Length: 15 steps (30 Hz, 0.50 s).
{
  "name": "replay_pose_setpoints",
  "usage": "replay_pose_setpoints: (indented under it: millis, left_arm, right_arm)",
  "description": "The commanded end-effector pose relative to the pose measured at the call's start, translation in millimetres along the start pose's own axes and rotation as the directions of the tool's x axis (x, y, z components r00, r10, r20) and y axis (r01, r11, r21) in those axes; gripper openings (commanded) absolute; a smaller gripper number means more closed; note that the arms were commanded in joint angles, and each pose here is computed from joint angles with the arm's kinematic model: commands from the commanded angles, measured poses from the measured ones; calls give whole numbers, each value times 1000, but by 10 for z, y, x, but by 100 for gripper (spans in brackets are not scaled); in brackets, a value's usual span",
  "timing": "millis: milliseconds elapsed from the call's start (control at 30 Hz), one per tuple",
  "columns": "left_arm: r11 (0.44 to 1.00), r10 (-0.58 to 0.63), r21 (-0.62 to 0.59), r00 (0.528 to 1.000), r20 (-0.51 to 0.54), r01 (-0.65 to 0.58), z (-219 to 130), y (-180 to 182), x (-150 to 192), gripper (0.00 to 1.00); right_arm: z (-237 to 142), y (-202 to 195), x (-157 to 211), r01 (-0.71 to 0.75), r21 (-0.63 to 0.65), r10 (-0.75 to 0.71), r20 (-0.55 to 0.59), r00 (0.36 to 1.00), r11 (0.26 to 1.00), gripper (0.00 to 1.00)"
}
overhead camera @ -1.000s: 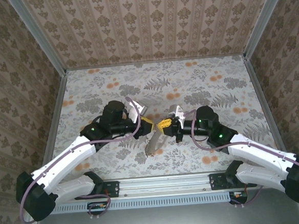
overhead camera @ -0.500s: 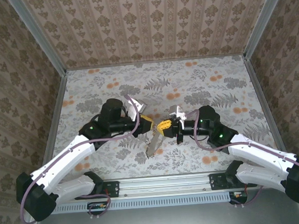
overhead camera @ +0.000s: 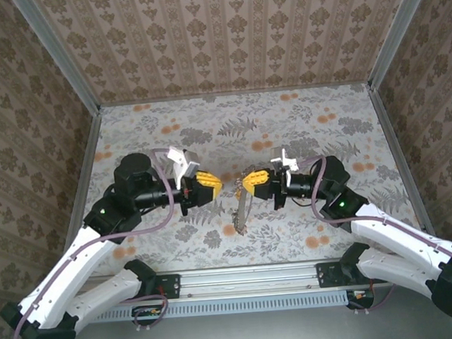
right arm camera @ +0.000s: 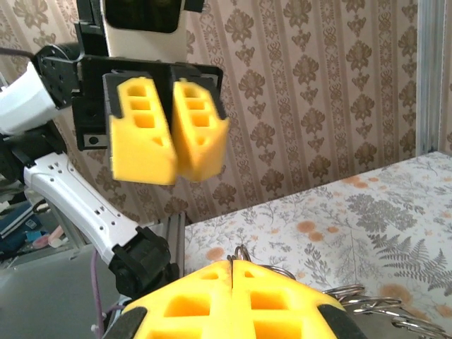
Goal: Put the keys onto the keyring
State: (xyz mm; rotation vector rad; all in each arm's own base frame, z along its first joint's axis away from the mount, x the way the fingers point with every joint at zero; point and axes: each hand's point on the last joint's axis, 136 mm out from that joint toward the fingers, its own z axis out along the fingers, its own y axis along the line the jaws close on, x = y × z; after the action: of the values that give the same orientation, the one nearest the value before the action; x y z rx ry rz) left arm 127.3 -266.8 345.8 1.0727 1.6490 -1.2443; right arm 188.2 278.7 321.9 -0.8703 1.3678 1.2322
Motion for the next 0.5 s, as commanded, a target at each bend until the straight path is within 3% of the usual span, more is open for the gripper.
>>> replay_pose_setpoints:
  millis: [0, 167, 467]
  left_arm:
    - [986, 57, 159, 998, 18, -59, 5, -338, -97, 16]
    - [976, 86, 201, 996, 0, -84, 121, -407, -36, 11]
    - [978, 120, 171, 993, 23, -122, 224, -283, -73, 10]
  right_arm:
    - [-15, 178, -397, 46, -72, -39, 98, 994, 996, 0]
    - [1, 235, -446, 42, -111, -31, 97, 995, 993, 0]
    - [-3, 300, -443, 37, -148, -24, 85, 996, 988, 0]
